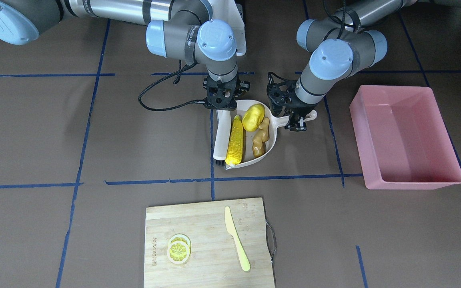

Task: Sweep and dump trash into bin
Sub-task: 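Sweep the corn cob into the dustpan with the right gripper's brush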

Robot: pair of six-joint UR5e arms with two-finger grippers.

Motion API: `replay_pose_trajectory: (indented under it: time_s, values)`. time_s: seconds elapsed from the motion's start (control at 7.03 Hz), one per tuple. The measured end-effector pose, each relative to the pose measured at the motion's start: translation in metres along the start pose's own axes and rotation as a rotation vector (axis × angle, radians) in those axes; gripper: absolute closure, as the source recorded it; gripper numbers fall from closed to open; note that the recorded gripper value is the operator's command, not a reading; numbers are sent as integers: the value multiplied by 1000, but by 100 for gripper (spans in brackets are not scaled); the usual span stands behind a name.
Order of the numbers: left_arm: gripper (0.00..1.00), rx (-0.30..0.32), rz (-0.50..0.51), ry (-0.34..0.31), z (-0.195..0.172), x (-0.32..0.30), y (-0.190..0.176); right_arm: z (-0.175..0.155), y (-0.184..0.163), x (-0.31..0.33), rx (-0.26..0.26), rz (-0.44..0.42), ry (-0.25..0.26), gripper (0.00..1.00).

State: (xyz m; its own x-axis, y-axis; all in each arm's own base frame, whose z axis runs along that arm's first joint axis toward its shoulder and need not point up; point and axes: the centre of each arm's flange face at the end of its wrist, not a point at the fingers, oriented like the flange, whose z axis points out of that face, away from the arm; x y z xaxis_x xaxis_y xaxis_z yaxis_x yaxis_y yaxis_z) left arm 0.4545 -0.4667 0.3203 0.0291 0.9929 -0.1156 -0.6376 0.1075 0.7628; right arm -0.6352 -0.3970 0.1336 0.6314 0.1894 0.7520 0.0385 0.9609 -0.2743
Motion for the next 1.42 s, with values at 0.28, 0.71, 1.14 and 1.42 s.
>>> replay_pose_trajectory:
  time_s: [0.28, 0.71, 1.14, 1.42]
  values:
    - [92, 2, 1, 1, 0, 0, -1, -1, 8, -6, -17, -14, -8, 100]
    - [94, 3, 1, 3, 0, 1, 0, 2, 11, -3, -48, -18, -3, 100]
    - [100, 5, -1, 7, -1, 1, 2, -12, -12, 10, -53, 30, 17, 100]
    - [100, 7, -4, 7, -1, 0, 4, -13, -15, 11, -54, 36, 21, 100]
